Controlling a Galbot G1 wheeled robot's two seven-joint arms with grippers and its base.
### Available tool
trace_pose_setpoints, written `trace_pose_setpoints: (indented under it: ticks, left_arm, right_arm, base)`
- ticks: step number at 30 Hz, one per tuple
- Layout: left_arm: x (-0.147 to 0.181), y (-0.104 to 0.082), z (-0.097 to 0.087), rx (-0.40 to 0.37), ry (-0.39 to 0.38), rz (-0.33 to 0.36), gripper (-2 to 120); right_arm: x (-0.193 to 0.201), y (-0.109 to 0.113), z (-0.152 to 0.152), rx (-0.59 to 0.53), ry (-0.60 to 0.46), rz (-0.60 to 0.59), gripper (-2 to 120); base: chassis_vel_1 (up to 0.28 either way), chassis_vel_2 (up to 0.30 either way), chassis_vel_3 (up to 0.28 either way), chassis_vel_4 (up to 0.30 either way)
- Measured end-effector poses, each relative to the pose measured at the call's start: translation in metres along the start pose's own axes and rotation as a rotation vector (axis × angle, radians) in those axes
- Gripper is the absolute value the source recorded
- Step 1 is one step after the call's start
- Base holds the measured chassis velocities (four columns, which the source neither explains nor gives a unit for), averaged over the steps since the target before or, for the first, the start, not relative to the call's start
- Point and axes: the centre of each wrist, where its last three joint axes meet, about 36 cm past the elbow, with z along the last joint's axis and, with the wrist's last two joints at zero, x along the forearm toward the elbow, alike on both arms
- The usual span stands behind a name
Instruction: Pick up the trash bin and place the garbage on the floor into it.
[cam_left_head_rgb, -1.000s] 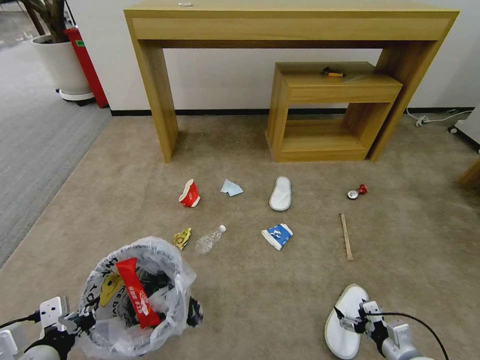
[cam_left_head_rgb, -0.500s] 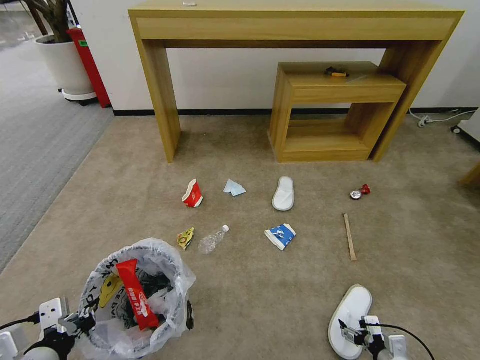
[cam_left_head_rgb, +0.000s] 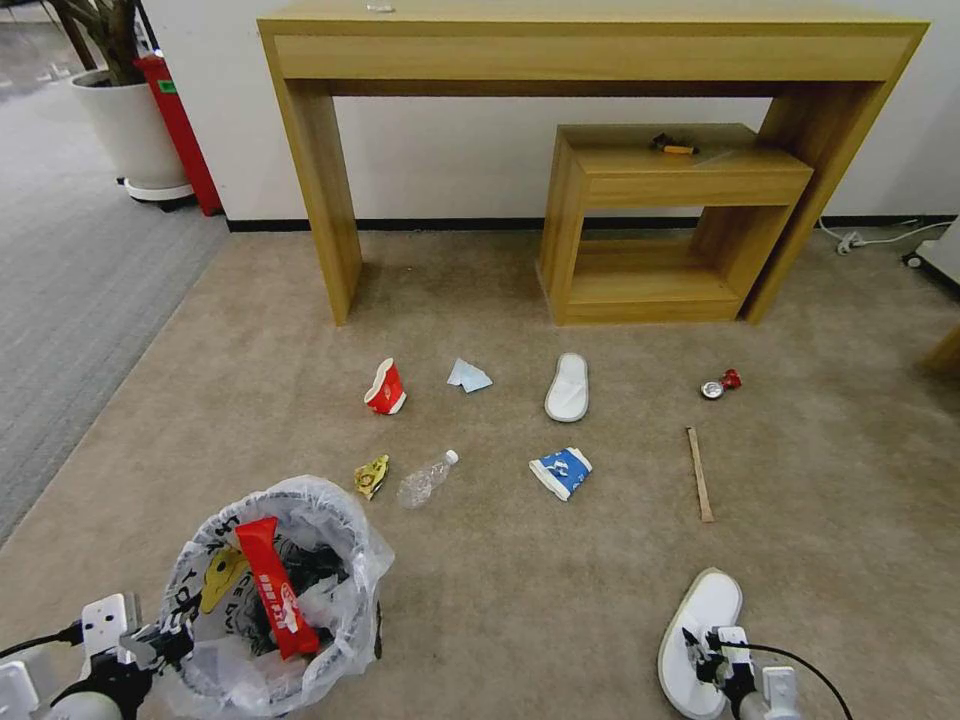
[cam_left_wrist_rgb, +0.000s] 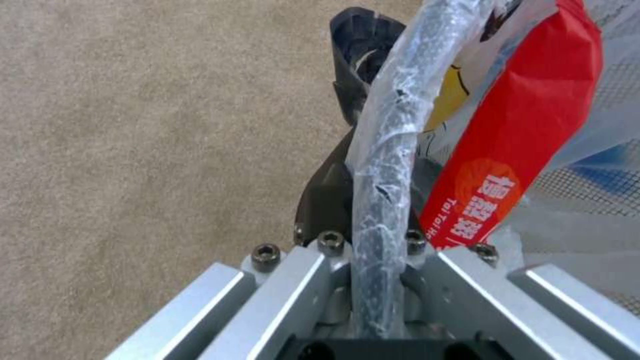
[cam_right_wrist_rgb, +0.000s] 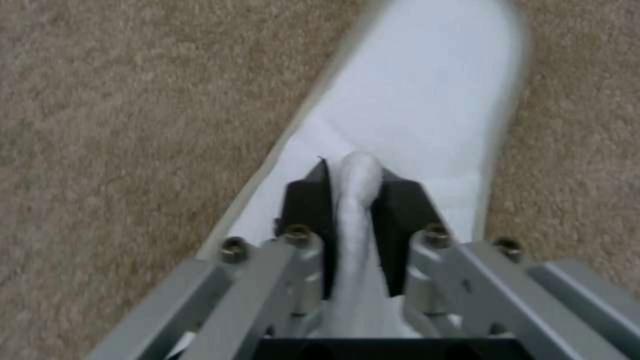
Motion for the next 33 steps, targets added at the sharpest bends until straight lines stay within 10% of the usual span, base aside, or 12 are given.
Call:
trace_pose_setpoints:
  ticks: [10, 22, 27, 33]
  left_arm:
    - [0.001, 0.000, -0.001, -0.003, -0.003, 0.006, 0]
    - [0.001, -0.003, -0.004, 0.002, -0.014, 0.015, 0]
    - [-0.002, -0.006, -0.003, 0.006, -0.013, 0.020, 0]
    - [-0.005, -0.008, -0.003, -0.004, -0.009, 0.021, 0]
  right_arm:
    - [-0.002, 0.007, -0.019, -0.009, -0.060, 0.011, 0]
    - [0.040, 0.049, -0.265, 0.168, -0.524, -0.389, 0]
    - [0.053, 0.107, -0.351, 0.243, -0.668, -0.677, 0]
    - [0.077, 0.246, -0.407, 0.371, -0.699, -1.103, 0]
  base:
    - [0.000, 0.000, 0.000, 0.000]
    - [0.000, 0.000, 0.000, 0.000]
    - [0.000, 0.000, 0.000, 0.000]
    - [0.000, 0.000, 0.000, 0.000]
